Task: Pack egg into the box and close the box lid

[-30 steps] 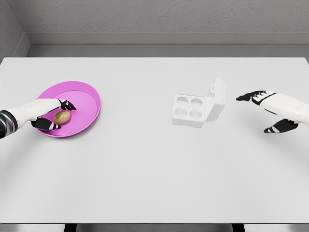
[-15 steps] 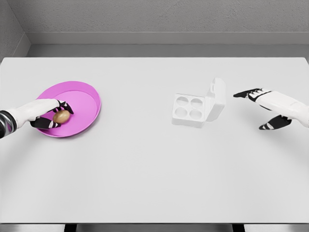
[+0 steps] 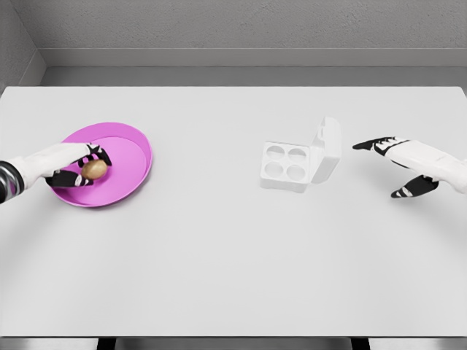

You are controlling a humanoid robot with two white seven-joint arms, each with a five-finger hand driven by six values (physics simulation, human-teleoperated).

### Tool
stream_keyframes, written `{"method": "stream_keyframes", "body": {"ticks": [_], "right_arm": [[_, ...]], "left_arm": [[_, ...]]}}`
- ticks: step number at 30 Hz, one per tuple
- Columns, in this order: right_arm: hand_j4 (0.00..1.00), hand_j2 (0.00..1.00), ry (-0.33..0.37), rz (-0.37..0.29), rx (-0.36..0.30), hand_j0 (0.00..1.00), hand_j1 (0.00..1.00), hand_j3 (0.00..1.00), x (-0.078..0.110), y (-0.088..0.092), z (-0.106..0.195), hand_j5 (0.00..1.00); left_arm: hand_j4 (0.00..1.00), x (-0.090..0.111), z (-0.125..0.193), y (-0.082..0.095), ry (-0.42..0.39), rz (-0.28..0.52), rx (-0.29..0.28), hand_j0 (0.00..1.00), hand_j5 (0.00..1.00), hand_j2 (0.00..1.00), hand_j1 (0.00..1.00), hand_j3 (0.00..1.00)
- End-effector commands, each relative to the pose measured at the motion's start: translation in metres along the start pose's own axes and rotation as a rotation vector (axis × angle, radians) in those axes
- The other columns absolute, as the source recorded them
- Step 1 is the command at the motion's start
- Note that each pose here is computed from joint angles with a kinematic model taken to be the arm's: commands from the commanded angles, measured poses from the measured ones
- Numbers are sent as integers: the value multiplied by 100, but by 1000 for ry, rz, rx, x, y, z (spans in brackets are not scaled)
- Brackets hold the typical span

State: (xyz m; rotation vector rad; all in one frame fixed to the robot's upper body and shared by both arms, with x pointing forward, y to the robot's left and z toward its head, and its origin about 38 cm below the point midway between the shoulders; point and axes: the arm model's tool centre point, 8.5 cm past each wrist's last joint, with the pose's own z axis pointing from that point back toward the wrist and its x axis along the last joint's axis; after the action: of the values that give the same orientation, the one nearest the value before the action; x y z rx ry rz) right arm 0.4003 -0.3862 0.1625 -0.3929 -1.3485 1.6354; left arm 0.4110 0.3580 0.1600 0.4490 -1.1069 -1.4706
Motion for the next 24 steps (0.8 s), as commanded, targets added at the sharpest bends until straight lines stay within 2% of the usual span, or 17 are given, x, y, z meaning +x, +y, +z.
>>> {"method": "stream_keyframes", "body": {"ticks": [1,10,11,14,24], "right_arm": [[100,100,6,-10,3,100,100,100,-2,3,0,100],[100,100,10,-12,4,100,100,100,-4,3,0,100],[100,100,5,-2,-8,100,100,100,-2,-4,-2,100],[100,100,8,-2,-8,100,100,100,-3,-5,-1,100],[100,100,24,-7,-5,100,100,100,-8,-3,1,100]], "left_arm": [[44,3,1,2,-9,-3,4,44,44,44,44,44],[43,12,3,7,-33,-16,24,43,43,43,43,43],[42,12,4,7,-35,-16,24,42,42,42,42,42],[42,14,3,7,-42,-11,26,42,42,42,42,42],[41,39,-7,5,-112,13,54,41,41,41,41,41]]}}
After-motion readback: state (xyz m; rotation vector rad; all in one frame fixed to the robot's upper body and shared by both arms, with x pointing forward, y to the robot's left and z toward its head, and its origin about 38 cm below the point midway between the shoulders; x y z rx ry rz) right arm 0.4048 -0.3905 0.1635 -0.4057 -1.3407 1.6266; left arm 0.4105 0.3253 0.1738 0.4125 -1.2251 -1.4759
